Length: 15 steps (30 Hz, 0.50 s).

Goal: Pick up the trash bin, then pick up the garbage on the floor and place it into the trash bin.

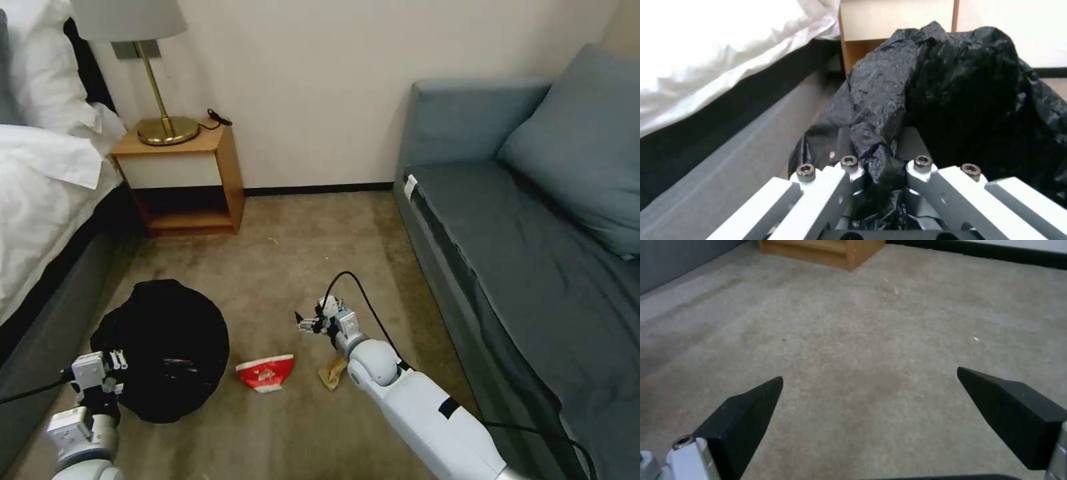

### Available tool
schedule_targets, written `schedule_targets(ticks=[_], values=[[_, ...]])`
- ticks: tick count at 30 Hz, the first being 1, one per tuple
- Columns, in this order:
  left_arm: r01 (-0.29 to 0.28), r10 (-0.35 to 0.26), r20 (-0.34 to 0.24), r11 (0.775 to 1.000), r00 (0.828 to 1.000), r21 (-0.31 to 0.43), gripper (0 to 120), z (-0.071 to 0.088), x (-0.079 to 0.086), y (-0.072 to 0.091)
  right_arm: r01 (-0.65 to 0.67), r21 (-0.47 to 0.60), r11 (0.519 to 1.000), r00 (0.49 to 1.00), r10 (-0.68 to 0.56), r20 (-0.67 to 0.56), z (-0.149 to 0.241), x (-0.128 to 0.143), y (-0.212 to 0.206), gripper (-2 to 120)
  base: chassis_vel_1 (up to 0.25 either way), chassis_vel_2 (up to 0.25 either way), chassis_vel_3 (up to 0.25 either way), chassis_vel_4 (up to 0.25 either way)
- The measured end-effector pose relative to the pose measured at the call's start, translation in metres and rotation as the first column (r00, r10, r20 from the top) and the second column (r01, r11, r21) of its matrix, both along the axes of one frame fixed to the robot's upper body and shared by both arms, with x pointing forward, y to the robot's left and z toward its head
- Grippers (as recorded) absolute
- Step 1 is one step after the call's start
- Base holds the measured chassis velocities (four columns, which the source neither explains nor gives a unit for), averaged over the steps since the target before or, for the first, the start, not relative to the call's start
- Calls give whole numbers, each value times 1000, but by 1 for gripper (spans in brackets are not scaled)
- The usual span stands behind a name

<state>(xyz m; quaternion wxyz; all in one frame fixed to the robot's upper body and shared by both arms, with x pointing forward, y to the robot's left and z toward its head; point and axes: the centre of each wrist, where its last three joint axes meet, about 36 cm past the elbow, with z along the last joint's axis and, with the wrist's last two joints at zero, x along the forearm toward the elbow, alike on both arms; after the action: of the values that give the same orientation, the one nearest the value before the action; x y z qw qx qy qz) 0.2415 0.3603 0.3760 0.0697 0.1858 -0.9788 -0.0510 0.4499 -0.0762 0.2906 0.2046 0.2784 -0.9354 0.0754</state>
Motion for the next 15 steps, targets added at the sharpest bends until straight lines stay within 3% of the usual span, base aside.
schedule_targets(ticks=[3,6,15], values=[[-2,2,4,1000,1000,5,7,2,-1,1,-46,23,999,999,47,-25,2,-7,1,100,-111,144,152,-149],[0,0,12,1000,1000,15,7,7,-2,2,-252,75,965,953,261,-151,12,-15,-7,100,-79,120,82,-99],[0,0,6,1000,1000,21,7,8,-6,3,-428,40,903,871,424,-250,1,-31,2,100,-8,12,5,-8]])
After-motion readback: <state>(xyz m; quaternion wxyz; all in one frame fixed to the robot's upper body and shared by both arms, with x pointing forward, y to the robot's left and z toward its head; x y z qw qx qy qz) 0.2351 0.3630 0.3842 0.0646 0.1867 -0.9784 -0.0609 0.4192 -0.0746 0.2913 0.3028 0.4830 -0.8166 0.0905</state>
